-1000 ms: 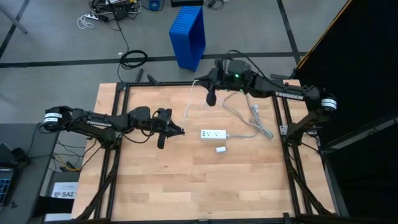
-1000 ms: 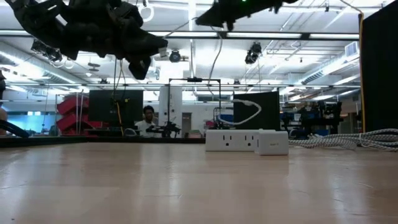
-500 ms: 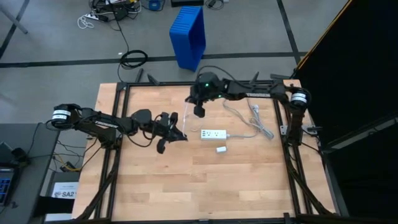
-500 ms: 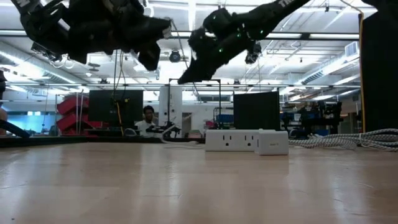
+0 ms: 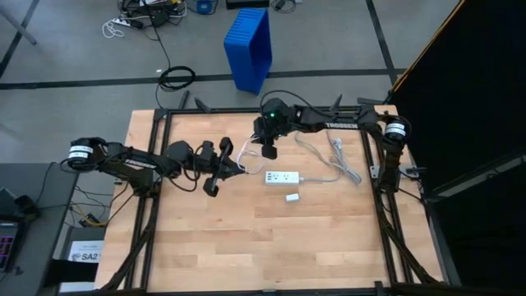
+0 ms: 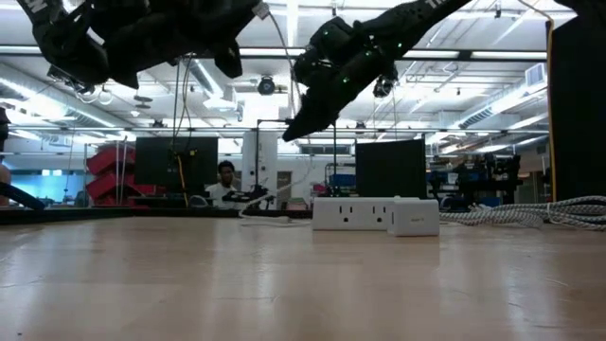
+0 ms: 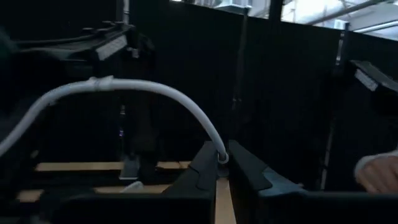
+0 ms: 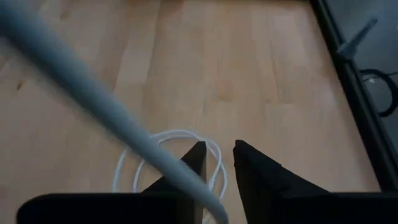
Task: Insert USB
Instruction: Insert the white charger cable into the white charger adapter
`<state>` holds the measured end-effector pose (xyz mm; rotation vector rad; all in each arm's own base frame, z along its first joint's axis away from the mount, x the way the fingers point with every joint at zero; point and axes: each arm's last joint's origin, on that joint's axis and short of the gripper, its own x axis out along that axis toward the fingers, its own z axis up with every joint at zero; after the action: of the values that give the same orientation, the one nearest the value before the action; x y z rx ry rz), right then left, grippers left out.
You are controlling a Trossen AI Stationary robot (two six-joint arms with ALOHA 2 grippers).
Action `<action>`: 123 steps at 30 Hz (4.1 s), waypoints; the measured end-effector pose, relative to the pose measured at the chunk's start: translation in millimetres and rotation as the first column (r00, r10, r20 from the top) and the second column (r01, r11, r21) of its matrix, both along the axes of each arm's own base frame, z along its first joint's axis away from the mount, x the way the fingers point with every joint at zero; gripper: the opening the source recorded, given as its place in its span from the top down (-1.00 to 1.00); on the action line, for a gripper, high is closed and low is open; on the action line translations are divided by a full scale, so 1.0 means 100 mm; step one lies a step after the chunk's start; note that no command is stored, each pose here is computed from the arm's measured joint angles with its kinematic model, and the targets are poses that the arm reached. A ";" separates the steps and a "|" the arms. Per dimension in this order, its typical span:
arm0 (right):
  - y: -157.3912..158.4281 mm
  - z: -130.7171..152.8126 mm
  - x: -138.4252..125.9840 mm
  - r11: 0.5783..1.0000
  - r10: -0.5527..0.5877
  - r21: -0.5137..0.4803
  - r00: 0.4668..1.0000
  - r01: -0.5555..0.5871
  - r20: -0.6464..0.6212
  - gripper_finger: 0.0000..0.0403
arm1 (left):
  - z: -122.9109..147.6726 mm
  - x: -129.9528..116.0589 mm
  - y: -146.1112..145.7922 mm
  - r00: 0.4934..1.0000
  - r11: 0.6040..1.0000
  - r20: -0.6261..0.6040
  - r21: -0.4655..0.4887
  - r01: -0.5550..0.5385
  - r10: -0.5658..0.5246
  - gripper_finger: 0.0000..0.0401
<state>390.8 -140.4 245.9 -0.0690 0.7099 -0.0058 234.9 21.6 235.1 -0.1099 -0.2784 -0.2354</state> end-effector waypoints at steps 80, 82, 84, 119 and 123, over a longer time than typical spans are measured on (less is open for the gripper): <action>0.65 -0.50 -0.68 0.995 0.022 0.104 0.980 -0.001 -0.199 0.32 | -0.69 -0.30 0.10 0.893 0.935 -0.315 -0.045 -0.351 0.321 1.00; 0.67 -0.41 -0.73 0.994 0.015 0.105 0.982 0.005 -0.189 0.33 | -0.69 -0.30 0.10 0.892 0.935 -0.317 -0.044 -0.352 0.321 1.00; 0.73 -0.34 -0.80 0.994 0.023 0.110 0.986 -0.005 -0.165 0.34 | -0.69 -0.30 0.10 0.891 0.935 -0.320 -0.043 -0.352 0.321 1.00; 1.58 -0.69 -1.06 0.982 0.168 0.100 0.982 -0.159 -0.087 0.30 | -0.70 -0.27 -0.04 0.922 0.951 -0.338 -0.169 -0.258 0.190 1.00; 1.59 -0.73 -1.09 0.982 0.164 0.115 0.977 -0.149 -0.136 0.26 | -0.70 -0.21 -0.08 0.926 0.956 -0.336 -0.168 -0.240 0.173 1.00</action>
<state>281.8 18.2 173.3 -0.0247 0.8473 0.1891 213.9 13.5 164.7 -0.3198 0.0104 0.0259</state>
